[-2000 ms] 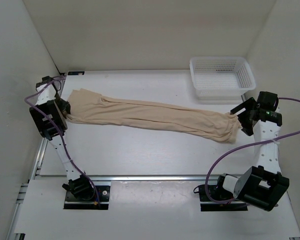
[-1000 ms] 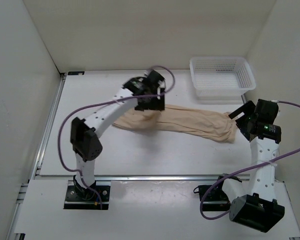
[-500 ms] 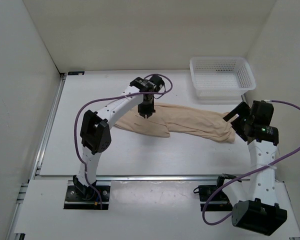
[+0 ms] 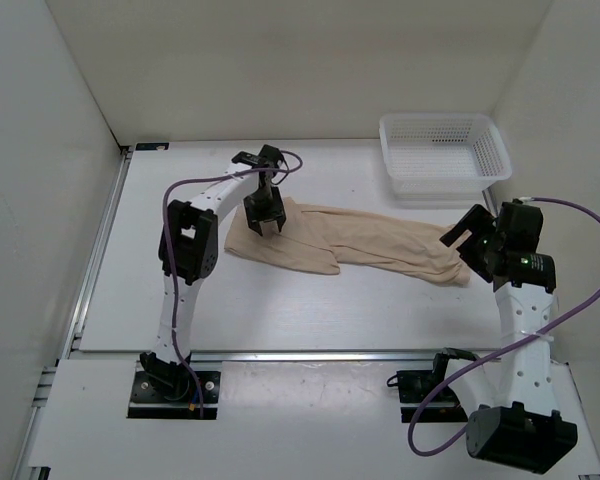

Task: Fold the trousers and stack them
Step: Fold the trousers

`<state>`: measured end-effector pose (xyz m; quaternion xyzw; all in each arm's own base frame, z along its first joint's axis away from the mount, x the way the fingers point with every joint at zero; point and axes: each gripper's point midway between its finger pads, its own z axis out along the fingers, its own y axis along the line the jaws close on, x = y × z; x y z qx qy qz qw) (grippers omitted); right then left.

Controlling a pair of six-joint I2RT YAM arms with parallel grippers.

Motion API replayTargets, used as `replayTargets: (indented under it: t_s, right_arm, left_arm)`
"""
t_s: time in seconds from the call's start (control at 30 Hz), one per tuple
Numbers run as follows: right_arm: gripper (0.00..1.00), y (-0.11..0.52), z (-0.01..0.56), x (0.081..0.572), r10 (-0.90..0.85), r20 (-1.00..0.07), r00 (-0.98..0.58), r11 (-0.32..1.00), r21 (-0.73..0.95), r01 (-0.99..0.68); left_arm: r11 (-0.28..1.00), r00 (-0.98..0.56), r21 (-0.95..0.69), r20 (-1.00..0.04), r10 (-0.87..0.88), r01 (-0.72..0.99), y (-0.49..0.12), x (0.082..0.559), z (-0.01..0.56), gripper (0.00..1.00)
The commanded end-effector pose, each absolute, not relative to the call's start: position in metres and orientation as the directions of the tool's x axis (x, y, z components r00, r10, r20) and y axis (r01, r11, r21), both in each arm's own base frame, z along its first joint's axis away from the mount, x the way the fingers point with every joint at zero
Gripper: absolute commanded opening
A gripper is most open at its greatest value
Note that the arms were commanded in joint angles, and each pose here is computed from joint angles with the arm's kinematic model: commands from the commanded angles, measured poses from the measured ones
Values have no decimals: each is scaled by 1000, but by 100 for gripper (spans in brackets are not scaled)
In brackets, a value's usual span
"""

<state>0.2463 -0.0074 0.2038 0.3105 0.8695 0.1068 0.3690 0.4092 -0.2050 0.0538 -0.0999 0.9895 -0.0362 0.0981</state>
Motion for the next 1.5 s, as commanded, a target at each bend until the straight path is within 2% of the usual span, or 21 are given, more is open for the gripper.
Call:
replayTargets:
  t_s: [0.0,0.23,0.4,0.5,0.63,0.73,0.8,0.87,1.1,1.17,1.23,1.3,1.37,1.4,1.47]
  right_arm:
    - [91,-3,202,246,595,-570,-567,804,407,434]
    - [91,-3,204,248,587,-577,-568,810,410,420]
    - [91,-3,202,249,588,-571,-574,809,407,424]
    - [91,-1,202,249,588,-567,-577,809,413,418]
    - [91,-1,202,249,588,-567,-577,809,413,418]
    - [91,-1,199,248,588,-561,-582,809,410,422]
    - [91,-1,199,248,588,-561,-582,809,410,422]
    - [91,-1,199,248,588,-561,-582,809,410,422]
    - [92,-1,200,249,588,-567,-577,809,413,418]
    - [92,-1,200,249,588,-567,-577,809,413,418]
    - [92,-1,200,249,588,-567,-577,809,413,418]
    - [92,-1,200,249,588,-567,-577,809,413,418]
    - [92,-1,200,249,588,-567,-577,809,413,418]
    - [92,-1,200,249,588,-567,-577,809,413,418]
    - [92,-1,200,249,580,-571,-581,814,408,413]
  left_arm:
    - [976,-970,-171,-179,-165,-135,-232,412,56,62]
    - [977,-975,-164,-149,-163,-138,-237,407,43,61]
    - [977,-964,-139,-189,-187,-162,-230,411,52,43]
    - [976,-957,-144,-220,-190,-161,-228,413,65,40]
    - [977,-953,-141,-234,-192,-162,-227,416,77,26]
    - [978,-952,-151,-251,-177,-142,-232,417,84,26]
    - [977,-954,-160,-245,-176,-139,-234,416,87,41]
    - [977,-957,-168,-239,-166,-128,-239,413,87,41]
    - [979,-958,-168,-239,-158,-119,-243,411,87,28]
    - [979,-958,-168,-241,-158,-119,-244,413,86,28]
    - [978,-956,-174,-248,-159,-117,-245,415,88,39]
    - [979,-958,-168,-241,-158,-119,-245,414,87,41]
    - [980,-959,-168,-241,-149,-110,-249,412,87,18]
    - [980,-959,-168,-241,-149,-110,-249,412,87,10]
    - [979,-957,-175,-250,-150,-108,-249,412,92,10]
